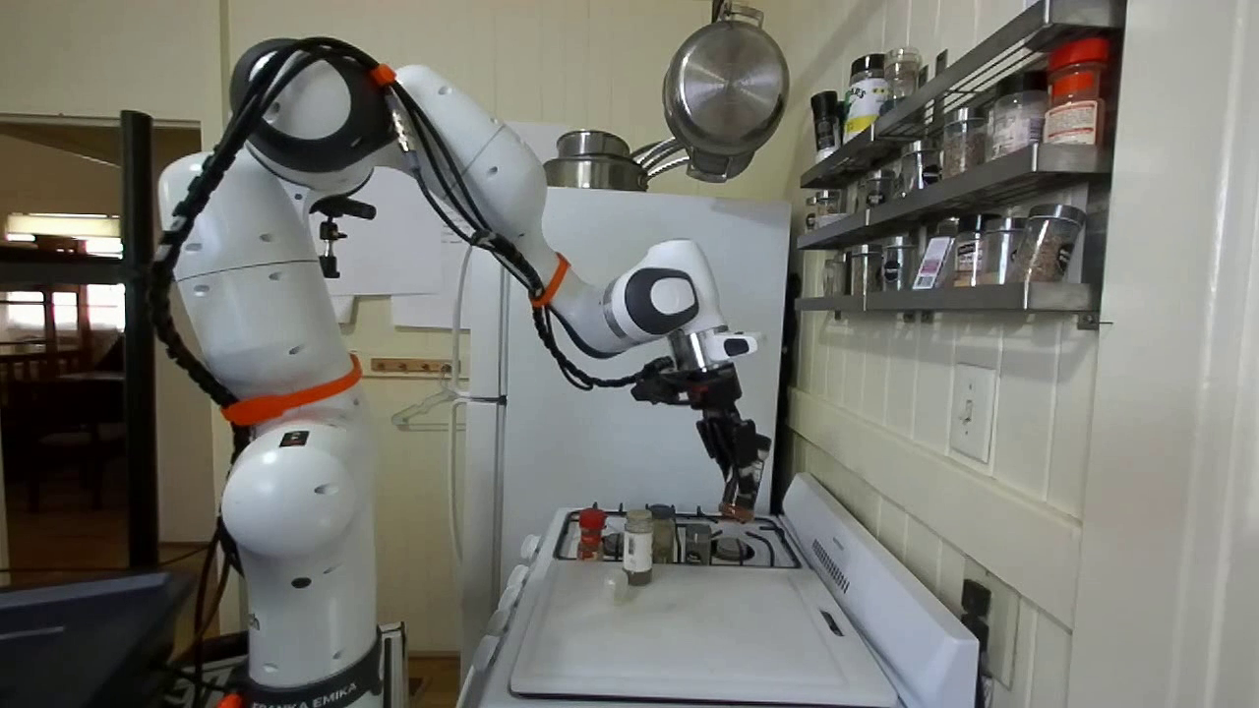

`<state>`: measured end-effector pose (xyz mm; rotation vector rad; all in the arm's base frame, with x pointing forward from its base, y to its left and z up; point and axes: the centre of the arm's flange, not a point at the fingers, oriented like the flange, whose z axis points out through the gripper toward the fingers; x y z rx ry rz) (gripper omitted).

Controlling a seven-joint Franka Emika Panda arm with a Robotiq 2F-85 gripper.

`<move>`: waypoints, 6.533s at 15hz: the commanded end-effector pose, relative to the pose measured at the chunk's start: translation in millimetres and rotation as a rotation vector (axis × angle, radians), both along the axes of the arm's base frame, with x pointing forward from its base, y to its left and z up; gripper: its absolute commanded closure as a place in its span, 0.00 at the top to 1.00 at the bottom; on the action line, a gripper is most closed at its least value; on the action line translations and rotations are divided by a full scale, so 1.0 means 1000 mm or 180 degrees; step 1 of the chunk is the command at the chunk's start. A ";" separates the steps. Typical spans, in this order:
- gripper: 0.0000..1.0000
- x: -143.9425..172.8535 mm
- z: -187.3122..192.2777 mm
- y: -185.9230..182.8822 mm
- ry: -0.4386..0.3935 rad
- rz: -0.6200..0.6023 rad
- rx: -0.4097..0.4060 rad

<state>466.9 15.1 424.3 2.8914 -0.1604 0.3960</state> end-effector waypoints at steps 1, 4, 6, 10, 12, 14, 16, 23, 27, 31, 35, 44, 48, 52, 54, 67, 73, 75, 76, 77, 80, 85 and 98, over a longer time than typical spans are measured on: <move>0.16 -0.010 0.038 0.016 -0.0060 -0.0024 -0.0143; 0.16 -0.017 0.063 0.025 -0.0175 -0.0025 -0.0205; 0.16 -0.024 0.082 0.027 -0.0255 -0.0044 -0.0229; 0.16 -0.036 0.124 0.027 -0.0397 -0.0109 -0.0296; 0.16 -0.042 0.147 0.026 -0.0450 -0.0178 -0.0348; 0.41 -0.034 0.132 0.025 -0.0461 -0.0096 -0.0241; 0.41 -0.034 0.131 0.025 -0.0454 -0.0095 -0.0241; 0.16 -0.031 0.133 0.025 -0.0362 -0.0022 -0.0320; 0.16 -0.036 0.147 0.029 -0.0394 0.0023 -0.0413; 0.16 -0.043 0.164 0.034 -0.0431 0.0015 -0.0526; 0.16 -0.052 0.190 0.036 -0.0644 0.0007 -0.0655; 0.16 -0.058 0.250 0.006 -0.1251 -0.0110 -0.0728; 0.16 -0.060 0.284 -0.005 -0.1500 -0.0147 -0.0862; 0.16 -0.067 0.320 -0.008 -0.1697 -0.0197 -0.0924; 0.41 -0.065 0.313 -0.008 -0.1646 -0.0204 -0.0845; 0.16 -0.059 0.343 -0.010 -0.1642 -0.0125 -0.0987; 0.16 -0.068 0.391 -0.018 -0.1862 -0.0164 -0.1159; 0.16 -0.068 0.406 -0.024 -0.1889 -0.0173 -0.1188; 0.16 -0.068 0.412 -0.027 -0.1894 -0.0163 -0.1206; 0.16 -0.066 0.420 -0.030 -0.1910 -0.0148 -0.1213; 0.16 -0.058 0.436 -0.041 -0.1938 -0.0092 -0.1258; 0.16 -0.042 0.461 -0.052 -0.1979 0.0008 -0.1359; 0.16 -0.035 0.479 -0.067 -0.2113 -0.0028 -0.1287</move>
